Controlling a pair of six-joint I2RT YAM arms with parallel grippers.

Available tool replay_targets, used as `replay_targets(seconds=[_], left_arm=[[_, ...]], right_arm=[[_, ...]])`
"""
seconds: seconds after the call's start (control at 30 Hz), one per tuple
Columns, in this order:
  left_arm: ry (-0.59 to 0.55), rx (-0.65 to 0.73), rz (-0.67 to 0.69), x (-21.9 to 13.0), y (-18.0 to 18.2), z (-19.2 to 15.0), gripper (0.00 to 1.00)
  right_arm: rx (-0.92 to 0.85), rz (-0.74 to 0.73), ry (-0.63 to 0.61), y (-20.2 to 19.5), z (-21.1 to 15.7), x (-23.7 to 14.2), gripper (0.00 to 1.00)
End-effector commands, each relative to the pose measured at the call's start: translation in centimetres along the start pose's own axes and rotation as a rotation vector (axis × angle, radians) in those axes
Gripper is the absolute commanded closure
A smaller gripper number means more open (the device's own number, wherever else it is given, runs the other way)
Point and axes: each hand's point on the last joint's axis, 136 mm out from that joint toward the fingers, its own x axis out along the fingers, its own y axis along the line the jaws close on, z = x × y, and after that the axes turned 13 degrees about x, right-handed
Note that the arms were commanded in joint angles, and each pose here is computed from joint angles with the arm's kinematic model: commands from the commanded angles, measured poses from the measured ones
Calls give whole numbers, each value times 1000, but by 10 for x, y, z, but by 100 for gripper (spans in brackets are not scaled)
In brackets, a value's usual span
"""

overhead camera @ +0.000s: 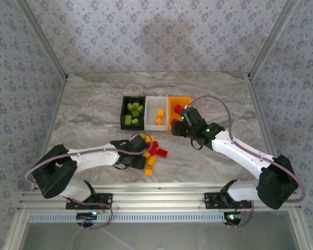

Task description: Sort the legos into containers by color

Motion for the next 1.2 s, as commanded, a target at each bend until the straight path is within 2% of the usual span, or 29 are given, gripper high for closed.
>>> replay_targets(seconds=[0.0, 0.23, 0.33, 0.47, 0.6, 0.77, 0.97, 1.17], left_arm=[[-37, 16, -42, 3, -12, 13, 44], [-42, 5, -34, -5, -8, 11, 57], [-68, -8, -21, -16, -4, 14, 58], [-157, -25, -4, -50, 3, 32, 58], [-288, -28, -12, -92, 6, 75, 58], [-407, -22, -60, -110, -4, 150, 59], [-482, 43, -113, -102, -38, 250, 61], [-477, 65, -153, -71, -63, 317, 62]], right_arm=[[27, -10, -29, -5, 6, -7, 29], [40, -13, -41, -8, 8, -7, 29], [46, -13, -48, -8, 10, -7, 29], [58, -11, -57, -10, 10, -10, 29], [74, -32, -72, -18, 12, -17, 29], [124, -57, -88, -41, 8, -21, 29], [182, -92, -66, -64, -9, -24, 29], [198, -115, -65, -77, -18, -29, 29]])
